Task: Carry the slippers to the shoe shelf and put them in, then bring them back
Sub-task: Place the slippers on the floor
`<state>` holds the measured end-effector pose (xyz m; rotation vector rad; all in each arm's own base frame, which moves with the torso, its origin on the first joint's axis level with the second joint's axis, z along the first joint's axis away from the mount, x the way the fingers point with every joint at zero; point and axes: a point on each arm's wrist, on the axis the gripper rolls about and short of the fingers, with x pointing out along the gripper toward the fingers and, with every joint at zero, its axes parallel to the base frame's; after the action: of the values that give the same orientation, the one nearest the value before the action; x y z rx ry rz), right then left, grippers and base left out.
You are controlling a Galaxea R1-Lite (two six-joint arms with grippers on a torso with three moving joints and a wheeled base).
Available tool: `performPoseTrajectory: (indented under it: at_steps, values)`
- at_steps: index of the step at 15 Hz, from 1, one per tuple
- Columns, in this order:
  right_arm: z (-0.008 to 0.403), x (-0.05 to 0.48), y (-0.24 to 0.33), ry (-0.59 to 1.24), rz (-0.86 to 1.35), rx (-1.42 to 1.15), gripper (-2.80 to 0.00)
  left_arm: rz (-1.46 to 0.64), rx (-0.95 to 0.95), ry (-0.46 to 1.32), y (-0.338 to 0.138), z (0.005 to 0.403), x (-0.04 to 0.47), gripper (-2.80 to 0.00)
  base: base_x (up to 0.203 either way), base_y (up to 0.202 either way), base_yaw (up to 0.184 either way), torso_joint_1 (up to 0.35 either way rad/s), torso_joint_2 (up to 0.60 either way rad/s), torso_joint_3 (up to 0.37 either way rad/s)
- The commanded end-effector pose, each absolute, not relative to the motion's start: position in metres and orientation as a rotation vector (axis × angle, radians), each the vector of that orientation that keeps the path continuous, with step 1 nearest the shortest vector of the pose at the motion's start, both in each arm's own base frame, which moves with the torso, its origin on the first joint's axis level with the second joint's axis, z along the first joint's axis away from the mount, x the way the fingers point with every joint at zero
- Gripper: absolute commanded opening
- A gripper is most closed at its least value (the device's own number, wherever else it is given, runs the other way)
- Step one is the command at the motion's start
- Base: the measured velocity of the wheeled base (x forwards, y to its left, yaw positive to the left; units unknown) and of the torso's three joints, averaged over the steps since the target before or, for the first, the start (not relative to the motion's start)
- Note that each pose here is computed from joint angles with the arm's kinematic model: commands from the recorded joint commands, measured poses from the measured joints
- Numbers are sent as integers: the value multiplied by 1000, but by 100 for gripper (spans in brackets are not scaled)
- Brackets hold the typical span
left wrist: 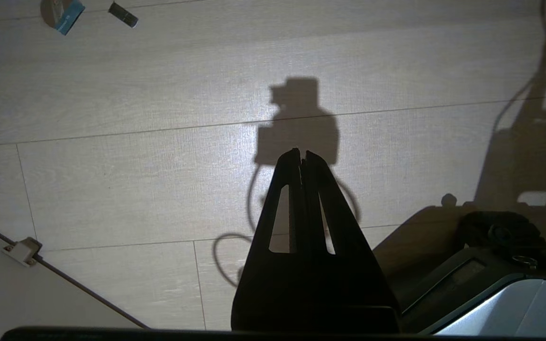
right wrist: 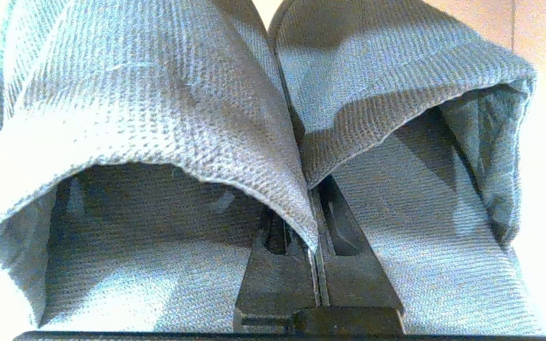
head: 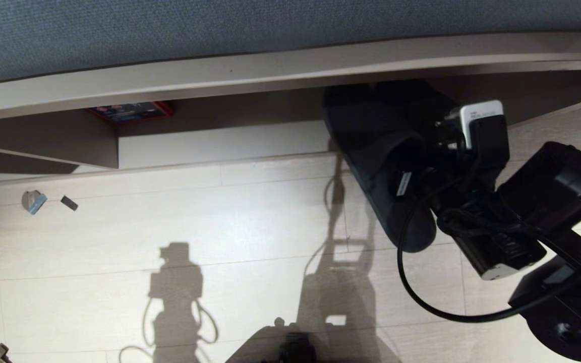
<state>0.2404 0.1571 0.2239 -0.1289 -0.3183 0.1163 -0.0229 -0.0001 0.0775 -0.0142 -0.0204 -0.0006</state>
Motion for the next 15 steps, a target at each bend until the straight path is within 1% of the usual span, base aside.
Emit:
performPoseTrajectory:
  at_steps: [1, 7, 15]
  values:
    - [228, 211, 141, -324, 137, -131, -280, 0, -15, -14, 0, 75, -22, -280, 0, 0, 0, 0, 0, 0]
    - [234, 152, 106, -288, 190, -152, -280, 0, -14, -14, 0, 75, -22, -280, 0, 0, 0, 0, 0, 0]
    - [252, 57, 32, -257, 181, -139, -280, 0, -12, -14, 0, 75, -22, -280, 0, 0, 0, 0, 0, 0]
